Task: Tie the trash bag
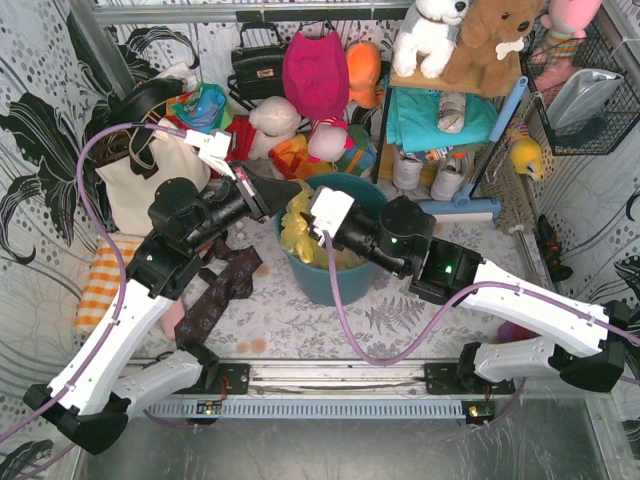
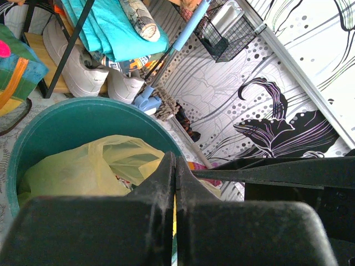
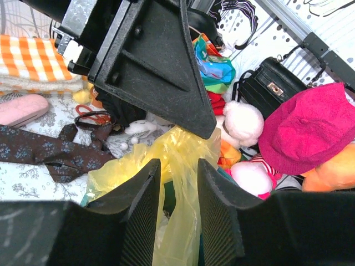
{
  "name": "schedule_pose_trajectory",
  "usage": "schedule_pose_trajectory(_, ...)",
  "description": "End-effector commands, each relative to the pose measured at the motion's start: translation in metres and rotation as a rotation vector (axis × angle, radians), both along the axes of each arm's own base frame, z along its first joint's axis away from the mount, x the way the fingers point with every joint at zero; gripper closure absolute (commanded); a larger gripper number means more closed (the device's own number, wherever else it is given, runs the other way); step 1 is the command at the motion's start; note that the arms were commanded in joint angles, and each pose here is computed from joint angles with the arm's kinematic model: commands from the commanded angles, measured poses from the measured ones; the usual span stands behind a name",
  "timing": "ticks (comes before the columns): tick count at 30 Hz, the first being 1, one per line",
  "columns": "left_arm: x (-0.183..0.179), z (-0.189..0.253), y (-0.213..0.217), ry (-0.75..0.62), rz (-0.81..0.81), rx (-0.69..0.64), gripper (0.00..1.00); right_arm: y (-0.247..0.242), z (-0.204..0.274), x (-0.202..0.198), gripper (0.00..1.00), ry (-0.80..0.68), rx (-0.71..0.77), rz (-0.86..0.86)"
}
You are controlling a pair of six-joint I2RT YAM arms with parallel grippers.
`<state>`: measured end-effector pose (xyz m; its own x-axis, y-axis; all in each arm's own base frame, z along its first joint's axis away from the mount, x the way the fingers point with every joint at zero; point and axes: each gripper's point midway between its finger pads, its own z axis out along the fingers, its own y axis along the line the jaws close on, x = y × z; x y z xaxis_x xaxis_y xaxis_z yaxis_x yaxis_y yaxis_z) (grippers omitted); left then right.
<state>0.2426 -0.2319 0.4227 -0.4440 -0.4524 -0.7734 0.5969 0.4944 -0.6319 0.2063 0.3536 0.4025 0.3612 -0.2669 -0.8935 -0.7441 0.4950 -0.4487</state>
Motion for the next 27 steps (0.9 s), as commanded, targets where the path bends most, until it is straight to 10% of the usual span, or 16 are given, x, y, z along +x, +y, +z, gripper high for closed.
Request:
schedule_pose_trajectory(1,-0.006,0.014,0.003,-0.041,-0.009,-0.029,1.0,0.005,0.021,0.004,0.67,-0.022,0.061,0.006)
schedule_pose_trajectory(11,-0.008,0.012,0.002,-0.039,-0.019,-0.03,1.0,0.003,0.02,0.008,1.0,-0.018,0.043,-0.005)
schedule_pose_trajectory(27,-0.002,0.01,0.008,-0.032,0.037,-0.026,0.95,-0.005,-0.008,-0.022,1.0,0.107,0.007,0.106)
